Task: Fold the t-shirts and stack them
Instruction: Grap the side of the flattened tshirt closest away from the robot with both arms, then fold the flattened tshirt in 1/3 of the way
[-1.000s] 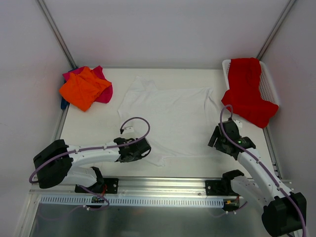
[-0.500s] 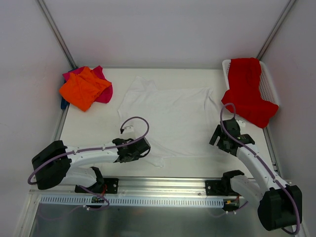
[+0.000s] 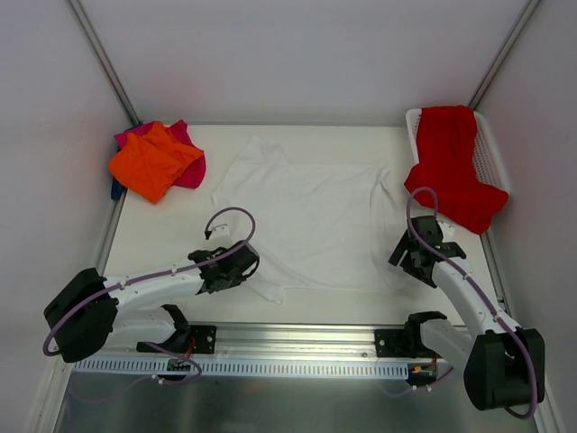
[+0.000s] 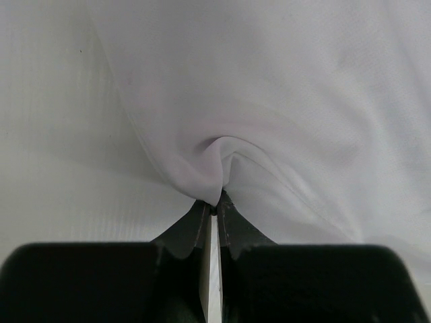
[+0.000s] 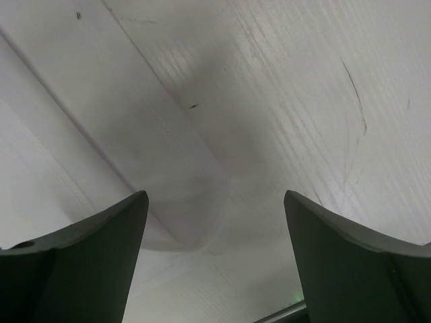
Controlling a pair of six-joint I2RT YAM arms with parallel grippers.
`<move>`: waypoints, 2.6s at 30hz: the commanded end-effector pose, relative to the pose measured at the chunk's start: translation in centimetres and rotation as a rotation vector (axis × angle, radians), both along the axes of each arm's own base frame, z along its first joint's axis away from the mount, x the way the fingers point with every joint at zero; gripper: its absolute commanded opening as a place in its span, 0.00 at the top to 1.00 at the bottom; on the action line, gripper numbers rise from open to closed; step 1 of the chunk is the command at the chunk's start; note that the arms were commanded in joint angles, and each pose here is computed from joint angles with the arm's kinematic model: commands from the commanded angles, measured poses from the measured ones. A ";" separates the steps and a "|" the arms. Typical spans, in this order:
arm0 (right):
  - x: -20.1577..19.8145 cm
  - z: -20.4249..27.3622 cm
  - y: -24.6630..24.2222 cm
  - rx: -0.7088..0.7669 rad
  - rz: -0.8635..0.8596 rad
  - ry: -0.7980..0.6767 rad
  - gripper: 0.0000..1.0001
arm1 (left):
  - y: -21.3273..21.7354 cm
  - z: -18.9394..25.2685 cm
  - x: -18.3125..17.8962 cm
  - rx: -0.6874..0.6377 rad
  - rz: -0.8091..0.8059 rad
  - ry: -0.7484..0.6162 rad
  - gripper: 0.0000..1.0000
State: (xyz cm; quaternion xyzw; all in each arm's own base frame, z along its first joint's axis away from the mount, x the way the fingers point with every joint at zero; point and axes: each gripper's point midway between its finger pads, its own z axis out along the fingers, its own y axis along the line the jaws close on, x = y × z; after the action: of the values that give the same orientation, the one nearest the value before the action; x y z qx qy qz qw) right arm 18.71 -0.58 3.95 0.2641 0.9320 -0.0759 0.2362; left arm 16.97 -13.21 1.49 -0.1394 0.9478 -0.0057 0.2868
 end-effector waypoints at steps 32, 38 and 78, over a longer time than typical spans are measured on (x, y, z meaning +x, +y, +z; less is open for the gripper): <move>-0.8 1.0 3.0 0.076 0.052 -0.034 0.99 | -1.2 0.1 1.1 -0.012 -0.051 0.003 1.00; -1.0 3.0 2.0 0.061 -0.009 -0.108 1.00 | -1.6 2.4 2.1 -0.060 -0.052 -0.067 1.00; 10.0 8.3 -0.8 -0.129 -0.046 -0.167 0.99 | 0.5 14.0 18.7 -0.068 0.071 -0.263 1.00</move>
State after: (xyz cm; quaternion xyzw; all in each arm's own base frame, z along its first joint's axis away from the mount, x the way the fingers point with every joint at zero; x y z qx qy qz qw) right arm 25.70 -1.16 10.65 0.2770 0.9067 -0.1175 0.2957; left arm 33.16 -12.29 13.98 -0.1812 0.9049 -0.0340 0.3837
